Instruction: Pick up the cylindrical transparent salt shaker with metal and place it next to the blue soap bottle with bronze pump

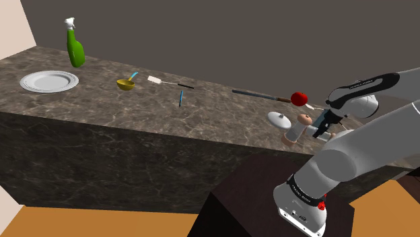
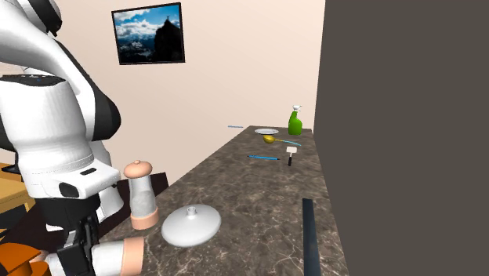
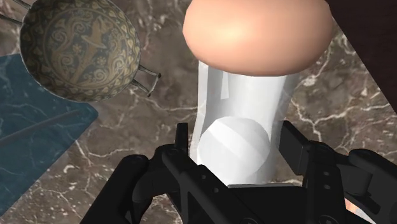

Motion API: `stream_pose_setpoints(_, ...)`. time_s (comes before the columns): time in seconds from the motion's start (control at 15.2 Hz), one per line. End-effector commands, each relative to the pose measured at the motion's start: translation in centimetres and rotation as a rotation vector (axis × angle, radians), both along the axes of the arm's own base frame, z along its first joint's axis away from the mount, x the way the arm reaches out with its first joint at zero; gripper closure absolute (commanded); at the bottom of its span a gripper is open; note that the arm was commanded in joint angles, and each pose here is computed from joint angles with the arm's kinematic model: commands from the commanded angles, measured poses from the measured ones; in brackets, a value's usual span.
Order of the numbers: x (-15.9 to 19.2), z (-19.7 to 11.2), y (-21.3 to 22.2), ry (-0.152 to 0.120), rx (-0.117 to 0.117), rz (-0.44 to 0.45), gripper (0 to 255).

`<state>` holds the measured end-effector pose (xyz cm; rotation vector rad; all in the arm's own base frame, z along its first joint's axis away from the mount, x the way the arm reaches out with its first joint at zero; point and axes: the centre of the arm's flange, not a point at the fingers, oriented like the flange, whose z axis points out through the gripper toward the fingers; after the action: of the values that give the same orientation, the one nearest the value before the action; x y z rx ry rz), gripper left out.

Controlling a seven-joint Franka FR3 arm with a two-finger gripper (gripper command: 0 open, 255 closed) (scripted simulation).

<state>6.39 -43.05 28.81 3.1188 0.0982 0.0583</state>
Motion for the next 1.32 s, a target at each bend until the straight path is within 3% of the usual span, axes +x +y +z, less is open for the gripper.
stream_pose_setpoints(0.0,0.0,0.0,0.0,0.0,0.0,0.0,255)
stream_pose_setpoints(0.07,0.0,0.0,0.0,0.0,0.0,0.0,255)
stream_pose_setpoints(0.13,0.0,0.0,0.0,0.0,0.0,0.0,0)
stream_pose_setpoints(0.46,0.0,0.0,0.0,0.0,0.0,0.0,0)
stream_pose_setpoints(0.73,-0.2,5.0,0.1,0.0,0.0,0.0,0)
stream_pose_setpoints(1.25,-0.2,5.0,0.1,0.0,0.0,0.0,0)
